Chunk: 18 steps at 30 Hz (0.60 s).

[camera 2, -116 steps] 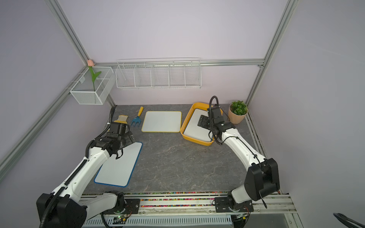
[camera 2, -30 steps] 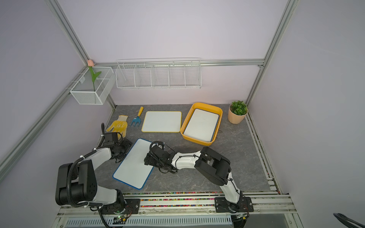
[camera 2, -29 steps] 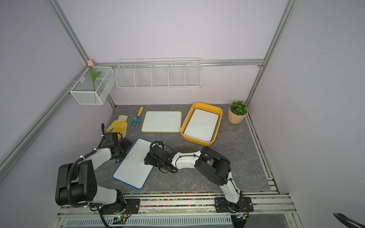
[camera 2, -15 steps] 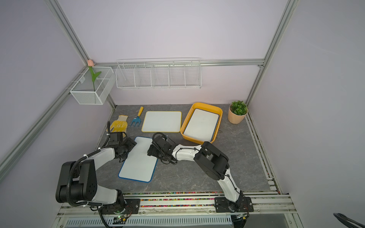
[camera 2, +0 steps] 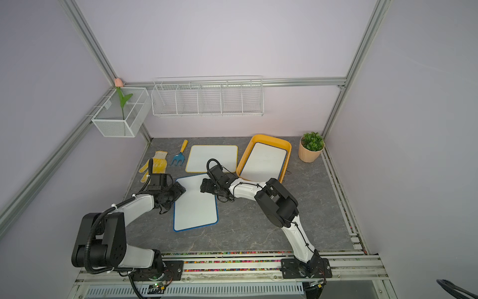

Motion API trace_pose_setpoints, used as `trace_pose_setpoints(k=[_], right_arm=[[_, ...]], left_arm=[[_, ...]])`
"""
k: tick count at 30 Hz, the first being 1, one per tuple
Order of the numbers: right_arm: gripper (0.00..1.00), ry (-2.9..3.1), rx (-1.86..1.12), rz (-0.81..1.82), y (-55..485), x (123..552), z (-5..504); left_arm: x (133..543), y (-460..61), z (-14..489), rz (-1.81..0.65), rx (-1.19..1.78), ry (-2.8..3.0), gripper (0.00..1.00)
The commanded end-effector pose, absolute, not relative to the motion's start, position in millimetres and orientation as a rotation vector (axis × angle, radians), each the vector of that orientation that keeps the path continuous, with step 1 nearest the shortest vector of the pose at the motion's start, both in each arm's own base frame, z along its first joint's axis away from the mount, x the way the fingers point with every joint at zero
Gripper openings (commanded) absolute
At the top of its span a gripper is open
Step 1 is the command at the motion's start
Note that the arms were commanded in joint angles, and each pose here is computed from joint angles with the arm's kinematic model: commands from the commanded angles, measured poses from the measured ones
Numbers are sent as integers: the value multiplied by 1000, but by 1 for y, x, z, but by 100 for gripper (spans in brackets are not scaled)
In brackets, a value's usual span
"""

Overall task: Put the whiteboard into the storage box
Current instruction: Move the whiteboard to the center of the board.

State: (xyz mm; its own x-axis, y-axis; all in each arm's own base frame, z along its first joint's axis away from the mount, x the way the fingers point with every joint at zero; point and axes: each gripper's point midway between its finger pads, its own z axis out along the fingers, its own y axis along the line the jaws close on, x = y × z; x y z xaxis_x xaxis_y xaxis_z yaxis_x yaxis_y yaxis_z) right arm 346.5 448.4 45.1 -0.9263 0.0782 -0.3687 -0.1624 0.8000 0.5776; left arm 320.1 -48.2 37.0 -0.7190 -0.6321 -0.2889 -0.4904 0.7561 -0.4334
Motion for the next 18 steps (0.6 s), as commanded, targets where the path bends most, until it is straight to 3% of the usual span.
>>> trace_pose_setpoints(k=[1,8,18], right_arm=[[89,2709,-227,710,419,330,25],[89,2628,-336,539,384,326,55],[89,2652,-261,462,406,316,31]], left_arm=[[283,-54,26,-412,-800,2702,89],[278,-54,34,-381,-783,2705,90],[275,-45,22,-252,-801,2811,100]])
